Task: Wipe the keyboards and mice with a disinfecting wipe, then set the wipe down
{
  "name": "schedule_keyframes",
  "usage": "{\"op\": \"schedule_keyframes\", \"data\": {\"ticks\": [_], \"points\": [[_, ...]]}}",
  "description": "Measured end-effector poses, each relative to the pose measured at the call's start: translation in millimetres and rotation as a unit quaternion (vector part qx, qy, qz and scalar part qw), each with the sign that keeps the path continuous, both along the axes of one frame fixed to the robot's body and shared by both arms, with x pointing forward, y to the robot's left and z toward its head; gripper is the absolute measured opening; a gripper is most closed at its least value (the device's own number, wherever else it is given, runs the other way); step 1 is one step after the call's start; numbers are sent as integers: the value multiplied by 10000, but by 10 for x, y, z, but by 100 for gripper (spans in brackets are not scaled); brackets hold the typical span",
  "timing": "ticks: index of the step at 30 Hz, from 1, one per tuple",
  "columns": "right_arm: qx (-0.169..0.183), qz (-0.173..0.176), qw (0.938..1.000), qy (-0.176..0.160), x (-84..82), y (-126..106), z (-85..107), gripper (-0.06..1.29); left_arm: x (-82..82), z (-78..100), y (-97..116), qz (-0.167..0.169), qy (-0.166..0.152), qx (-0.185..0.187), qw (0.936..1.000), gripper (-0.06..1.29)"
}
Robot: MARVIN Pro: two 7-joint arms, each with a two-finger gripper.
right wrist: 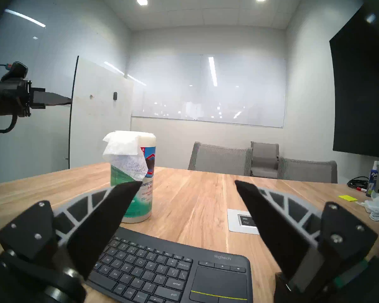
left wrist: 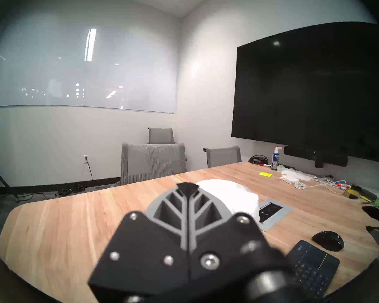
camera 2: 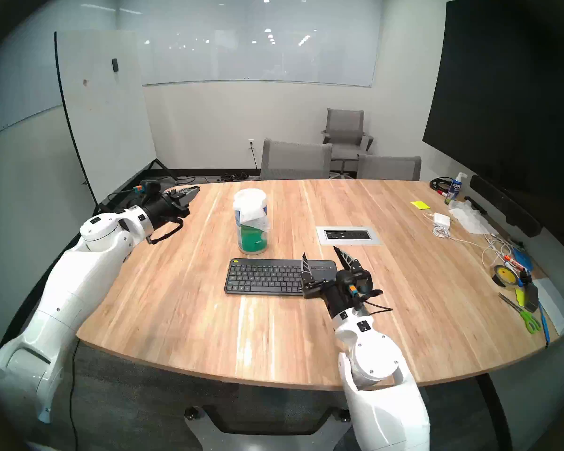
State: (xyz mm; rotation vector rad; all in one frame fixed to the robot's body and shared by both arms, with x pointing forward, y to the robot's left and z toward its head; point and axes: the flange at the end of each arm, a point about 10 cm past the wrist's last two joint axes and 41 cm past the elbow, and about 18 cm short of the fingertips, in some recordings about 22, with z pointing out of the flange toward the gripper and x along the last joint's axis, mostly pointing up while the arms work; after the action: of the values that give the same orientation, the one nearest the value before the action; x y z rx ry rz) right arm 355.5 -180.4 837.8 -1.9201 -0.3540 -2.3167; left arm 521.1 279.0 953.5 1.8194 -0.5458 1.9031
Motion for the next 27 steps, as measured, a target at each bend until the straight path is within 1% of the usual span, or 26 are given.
{"op": "schedule_keyframes", "data": {"ticks": [8,16,21,25,27], "points": [[11,30,10000,3,-8,1,-22,124,60,25,-130,-331,-66,336,9989,-2],[30,35,10000,1,-18,-23,-42,124,82,103,-156,-453,-176,416,9980,-2],[49,-2,10000,-23,-41,-155,-16,124,91,143,-150,-487,-223,413,9977,-2],[69,-42,9999,-60,-87,-329,39,124,95,161,-149,-510,-244,395,9976,-2],[78,-38,9999,-61,-101,-368,49,124,97,165,-149,-515,-249,391,9976,-2]]}}
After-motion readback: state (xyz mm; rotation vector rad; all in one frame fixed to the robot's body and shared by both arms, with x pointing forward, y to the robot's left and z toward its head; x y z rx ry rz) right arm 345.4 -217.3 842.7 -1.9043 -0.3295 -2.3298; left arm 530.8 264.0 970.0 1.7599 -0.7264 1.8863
